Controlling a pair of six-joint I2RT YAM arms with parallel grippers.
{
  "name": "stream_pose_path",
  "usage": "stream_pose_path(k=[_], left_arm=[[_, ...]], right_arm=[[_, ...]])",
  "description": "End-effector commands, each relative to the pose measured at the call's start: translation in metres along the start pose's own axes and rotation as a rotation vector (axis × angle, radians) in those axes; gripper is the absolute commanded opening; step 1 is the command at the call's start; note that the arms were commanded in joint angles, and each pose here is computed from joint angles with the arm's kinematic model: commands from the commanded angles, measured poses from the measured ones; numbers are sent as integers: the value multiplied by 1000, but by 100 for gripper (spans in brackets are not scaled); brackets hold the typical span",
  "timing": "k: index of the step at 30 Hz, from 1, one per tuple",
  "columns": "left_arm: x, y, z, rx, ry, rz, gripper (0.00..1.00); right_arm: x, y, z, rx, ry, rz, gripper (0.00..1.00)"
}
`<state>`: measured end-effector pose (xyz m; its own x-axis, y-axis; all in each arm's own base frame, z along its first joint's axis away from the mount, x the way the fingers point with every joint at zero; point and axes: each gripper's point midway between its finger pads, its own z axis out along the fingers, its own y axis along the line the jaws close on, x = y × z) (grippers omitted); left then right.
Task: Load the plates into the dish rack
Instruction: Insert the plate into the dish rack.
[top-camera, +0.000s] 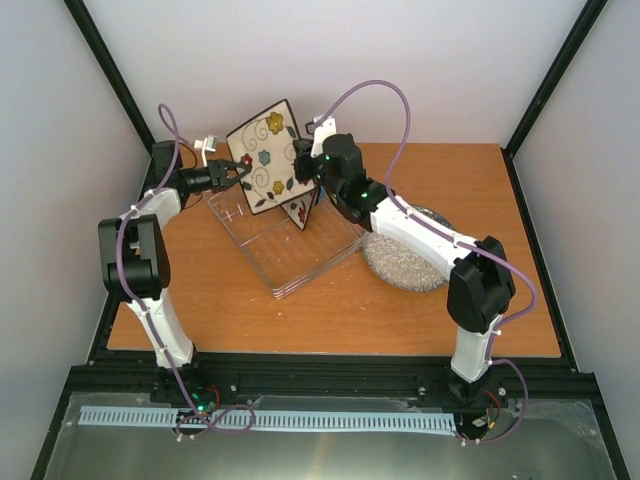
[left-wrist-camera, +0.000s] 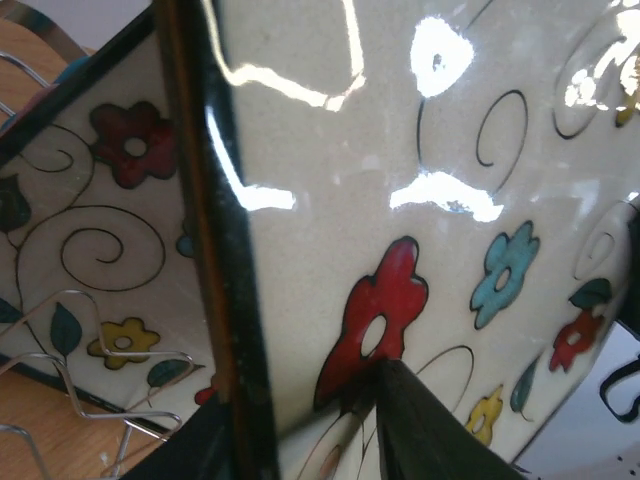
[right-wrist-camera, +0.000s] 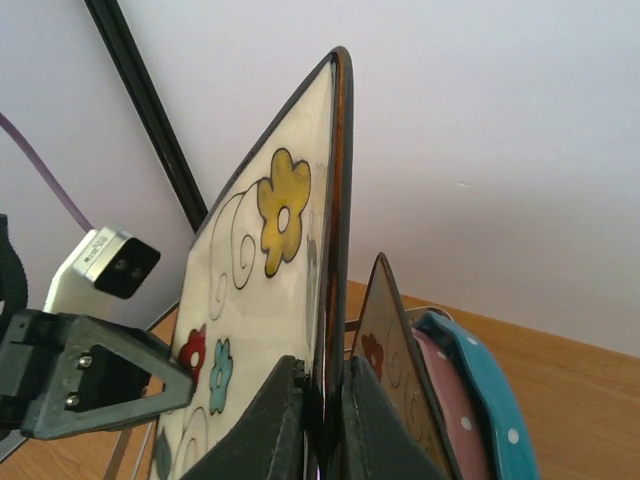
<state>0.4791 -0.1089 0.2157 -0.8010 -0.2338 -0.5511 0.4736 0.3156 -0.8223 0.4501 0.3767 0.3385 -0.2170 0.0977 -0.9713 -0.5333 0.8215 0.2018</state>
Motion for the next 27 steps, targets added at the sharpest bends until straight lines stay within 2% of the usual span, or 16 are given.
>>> stream_pose_path(k=[1,10,17,24,27], left_arm=[[-9,-54,2,59,-14,117,23],[-2,-109,-14,121,-32,171,14],[6,-150,-29,110,-79,197,1],[26,-159,-38,60,-111,163,1],[37,-155,-40,26,-103,144,1]], right_arm=[[-117,43,-43,-135,-331,53,3],[-119,54,-47,-200,-287,76,3],[-117,56,-58,-239,-223,92,3],[-110,57,-67,-369,-113,124,3],[-103,61,-69,-446,-25,113,3]])
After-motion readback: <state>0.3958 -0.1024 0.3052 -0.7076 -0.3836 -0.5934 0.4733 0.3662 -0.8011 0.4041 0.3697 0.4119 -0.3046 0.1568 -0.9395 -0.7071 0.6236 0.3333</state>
